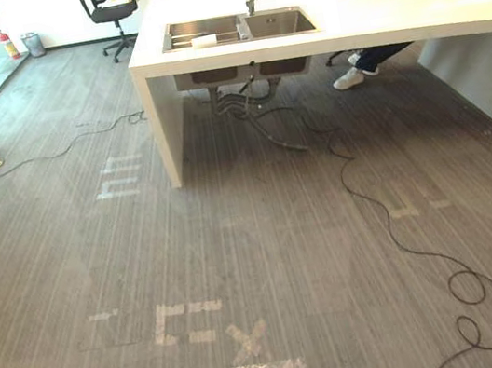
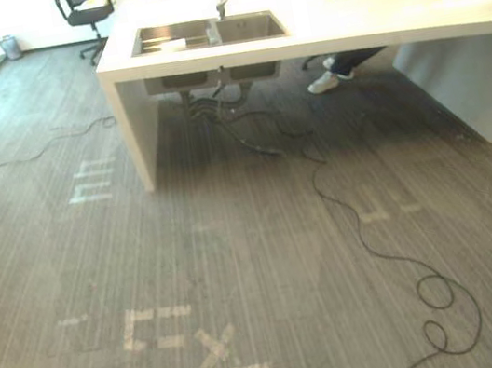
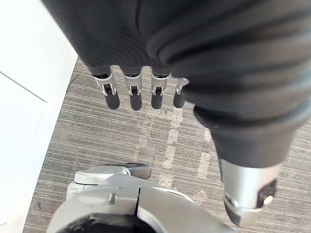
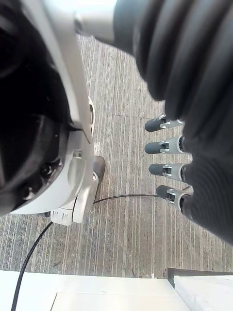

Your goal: Walk over to the sink, pick up the cup, carry it to the dishwasher, place the cup inside the dishwasher, then close the dishwasher door

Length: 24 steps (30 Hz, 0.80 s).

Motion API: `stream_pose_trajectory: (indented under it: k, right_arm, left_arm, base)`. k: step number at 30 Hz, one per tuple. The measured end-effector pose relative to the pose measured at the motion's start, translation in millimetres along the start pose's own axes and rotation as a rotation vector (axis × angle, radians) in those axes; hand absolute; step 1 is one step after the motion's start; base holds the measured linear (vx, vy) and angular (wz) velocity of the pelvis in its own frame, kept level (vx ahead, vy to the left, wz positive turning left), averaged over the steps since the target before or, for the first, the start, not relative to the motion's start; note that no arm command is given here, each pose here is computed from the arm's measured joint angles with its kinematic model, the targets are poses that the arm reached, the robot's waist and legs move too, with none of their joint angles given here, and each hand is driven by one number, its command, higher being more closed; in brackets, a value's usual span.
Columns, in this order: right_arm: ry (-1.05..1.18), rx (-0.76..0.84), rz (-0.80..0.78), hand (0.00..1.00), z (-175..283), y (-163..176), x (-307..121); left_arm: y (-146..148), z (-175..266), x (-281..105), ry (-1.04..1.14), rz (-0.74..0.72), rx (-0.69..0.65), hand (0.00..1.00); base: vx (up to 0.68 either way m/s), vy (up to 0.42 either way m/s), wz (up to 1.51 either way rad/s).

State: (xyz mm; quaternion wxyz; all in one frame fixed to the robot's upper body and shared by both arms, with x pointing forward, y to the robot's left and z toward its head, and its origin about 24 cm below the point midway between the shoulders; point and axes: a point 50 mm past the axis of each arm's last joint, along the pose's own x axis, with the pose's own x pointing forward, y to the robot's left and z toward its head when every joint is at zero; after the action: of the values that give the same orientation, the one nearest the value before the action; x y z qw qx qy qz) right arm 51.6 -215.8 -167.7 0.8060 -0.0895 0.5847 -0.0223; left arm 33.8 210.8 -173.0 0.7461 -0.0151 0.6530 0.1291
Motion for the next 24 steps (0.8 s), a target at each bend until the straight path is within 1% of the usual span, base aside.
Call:
stream_pose_trajectory:
  k: [8, 13, 20, 24]
  right_arm:
    - [-0.005, 0.010, 0.007, 0.00, 2.4, 0.4, 0.6]
    - [-0.018, 0.082, 0.034, 0.00, 8.1, 3.6, 1.9]
    - [-0.032, 0.096, 0.092, 0.00, 9.2, 5.1, 1.6]
    - [-0.021, 0.103, 0.096, 0.00, 8.2, 5.0, 1.6]
  left_arm:
    - [0.0, 1.0, 0.0, -0.010, 0.003, 0.048, 0.00]
    - [3.1, 3.7, 0.1, -0.016, 0.011, 0.046, 0.00]
    - [3.7, 3.0, 0.1, -0.012, 0.005, 0.029, 0.00]
    - [3.7, 2.9, 0.0, -0.012, 0.007, 0.029, 0.00]
  base:
    - [0.05, 0.003, -0.01]
    - [0.00, -0.005, 0.01]
    - [-0.10, -0.011, 0.01]
    - [-0.07, -0.008, -0.02]
